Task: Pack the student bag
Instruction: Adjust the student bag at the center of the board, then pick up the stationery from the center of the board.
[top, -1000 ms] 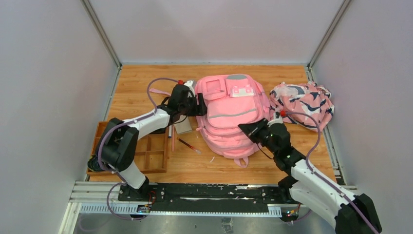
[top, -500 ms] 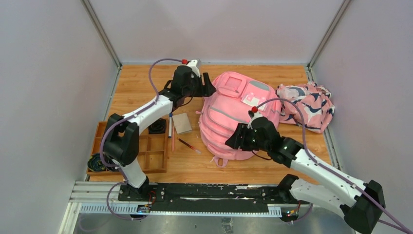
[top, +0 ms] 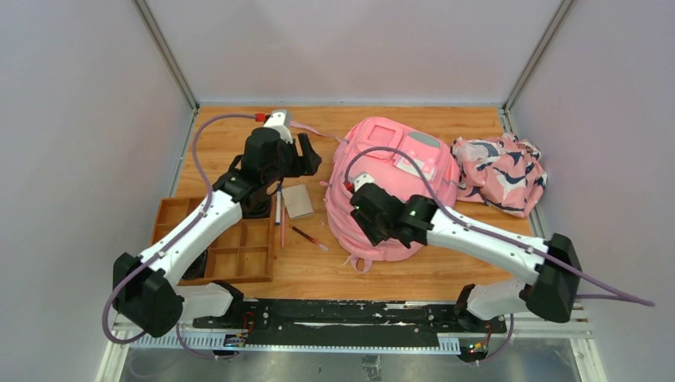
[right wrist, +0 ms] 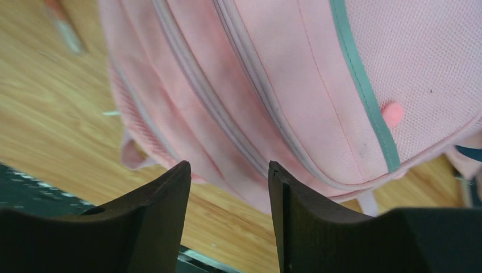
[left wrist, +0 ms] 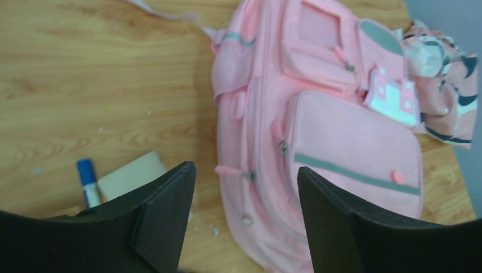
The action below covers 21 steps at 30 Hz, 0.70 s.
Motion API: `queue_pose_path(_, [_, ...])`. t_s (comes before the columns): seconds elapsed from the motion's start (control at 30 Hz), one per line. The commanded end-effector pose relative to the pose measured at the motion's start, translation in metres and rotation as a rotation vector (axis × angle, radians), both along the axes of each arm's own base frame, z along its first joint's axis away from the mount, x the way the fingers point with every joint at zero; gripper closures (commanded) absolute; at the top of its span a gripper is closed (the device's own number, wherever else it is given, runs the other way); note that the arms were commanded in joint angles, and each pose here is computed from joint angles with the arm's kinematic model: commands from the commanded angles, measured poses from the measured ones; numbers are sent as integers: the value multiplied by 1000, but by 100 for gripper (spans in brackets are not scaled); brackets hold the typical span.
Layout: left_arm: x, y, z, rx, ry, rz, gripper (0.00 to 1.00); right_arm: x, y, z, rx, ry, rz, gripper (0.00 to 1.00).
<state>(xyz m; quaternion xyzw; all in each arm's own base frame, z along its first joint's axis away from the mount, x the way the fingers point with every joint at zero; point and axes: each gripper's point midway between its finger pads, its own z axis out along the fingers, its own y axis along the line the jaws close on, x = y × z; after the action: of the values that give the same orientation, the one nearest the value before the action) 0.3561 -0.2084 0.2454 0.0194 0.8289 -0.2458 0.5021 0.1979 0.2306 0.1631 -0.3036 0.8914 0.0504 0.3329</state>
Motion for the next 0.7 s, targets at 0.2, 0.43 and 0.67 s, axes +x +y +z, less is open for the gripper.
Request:
queue_pose_path(0.2, [-64, 49, -59, 74, 165, 97, 25, 31, -29, -15, -350, -184, 78, 44])
queue_pose_path(0.43, [-70, 51, -70, 68, 185, 96, 25, 37, -29, -22, -364, -183, 83, 65])
queue_pose_path(0.67, [-68, 45, -86, 81, 238, 85, 25, 46, -31, 21, -305, -284, 61, 100])
